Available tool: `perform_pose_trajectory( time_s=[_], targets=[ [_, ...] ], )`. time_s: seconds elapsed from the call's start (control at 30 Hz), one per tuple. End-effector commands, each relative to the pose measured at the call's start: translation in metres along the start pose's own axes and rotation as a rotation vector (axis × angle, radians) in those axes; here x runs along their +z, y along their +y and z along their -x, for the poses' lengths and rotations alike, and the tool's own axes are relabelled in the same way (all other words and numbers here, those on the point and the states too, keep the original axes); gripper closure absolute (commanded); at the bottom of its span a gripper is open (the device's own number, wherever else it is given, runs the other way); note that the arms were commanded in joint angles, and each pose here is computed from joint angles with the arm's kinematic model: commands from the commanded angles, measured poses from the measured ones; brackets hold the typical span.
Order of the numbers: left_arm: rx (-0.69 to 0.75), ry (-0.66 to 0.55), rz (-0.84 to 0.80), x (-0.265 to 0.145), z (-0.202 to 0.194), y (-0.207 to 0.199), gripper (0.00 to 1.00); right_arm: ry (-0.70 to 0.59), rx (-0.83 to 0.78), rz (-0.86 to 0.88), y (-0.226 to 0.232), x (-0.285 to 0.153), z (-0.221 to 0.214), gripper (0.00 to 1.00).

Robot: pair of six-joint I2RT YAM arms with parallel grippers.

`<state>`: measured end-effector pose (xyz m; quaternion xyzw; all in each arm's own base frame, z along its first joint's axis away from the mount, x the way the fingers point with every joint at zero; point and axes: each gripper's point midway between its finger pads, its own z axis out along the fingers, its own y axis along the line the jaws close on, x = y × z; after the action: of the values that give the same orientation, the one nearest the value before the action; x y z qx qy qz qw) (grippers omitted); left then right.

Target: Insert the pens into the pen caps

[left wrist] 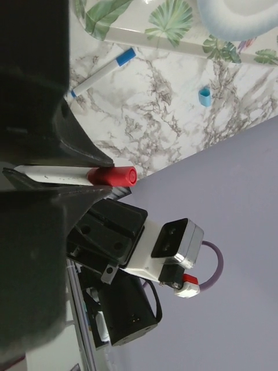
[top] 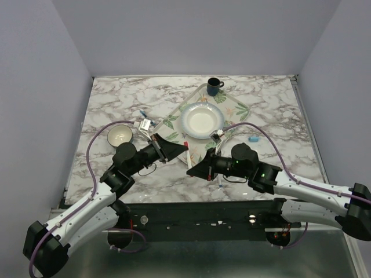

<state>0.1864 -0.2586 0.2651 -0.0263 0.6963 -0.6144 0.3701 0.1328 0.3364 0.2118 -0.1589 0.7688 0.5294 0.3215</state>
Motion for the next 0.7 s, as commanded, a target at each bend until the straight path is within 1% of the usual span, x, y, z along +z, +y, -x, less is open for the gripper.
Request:
perform_pose_trajectory(
  time_s=[0.0,0.03,0.1,0.13,0.23,0.33,0.37,0.43,0.5,0.67],
  targets=[
    [0.003,0.135,-0.083,-0.009,-0.028,-0.016,0.65,-0.126,-0.114,0.077,0.03,-0.004,0.044,0.99],
    [0.007,0.128,-0.089,-0.01,-0.027,-0.018,0.55,-0.125,-0.121,0.083,0.03,-0.005,0.043,0.99],
    [0.018,0.108,-0.107,-0.013,-0.023,-0.025,0.48,-0.112,-0.132,0.1,0.033,-0.006,0.04,0.99],
    [0.022,0.1,-0.109,-0.014,-0.021,-0.026,0.41,-0.109,-0.131,0.105,0.034,-0.007,0.04,0.99],
    [0.048,0.084,-0.125,-0.016,-0.017,-0.033,0.33,-0.104,-0.139,0.129,0.038,-0.011,0.037,0.99],
    [0.093,0.078,-0.125,-0.017,-0.012,-0.04,0.27,-0.089,-0.16,0.176,0.048,-0.018,0.034,0.99],
    [0.137,0.071,-0.144,-0.017,-0.008,-0.049,0.26,-0.079,-0.167,0.197,0.052,-0.02,0.032,0.99],
    [0.169,0.075,-0.129,-0.016,-0.004,-0.051,0.23,-0.079,-0.192,0.233,0.06,-0.027,0.031,0.99],
    [0.229,0.06,-0.129,-0.013,0.005,-0.06,0.22,-0.062,-0.219,0.276,0.068,-0.034,0.028,0.99],
    [0.283,0.051,-0.159,-0.006,0.019,-0.082,0.2,-0.03,-0.232,0.286,0.07,-0.038,0.023,0.99]
  ],
)
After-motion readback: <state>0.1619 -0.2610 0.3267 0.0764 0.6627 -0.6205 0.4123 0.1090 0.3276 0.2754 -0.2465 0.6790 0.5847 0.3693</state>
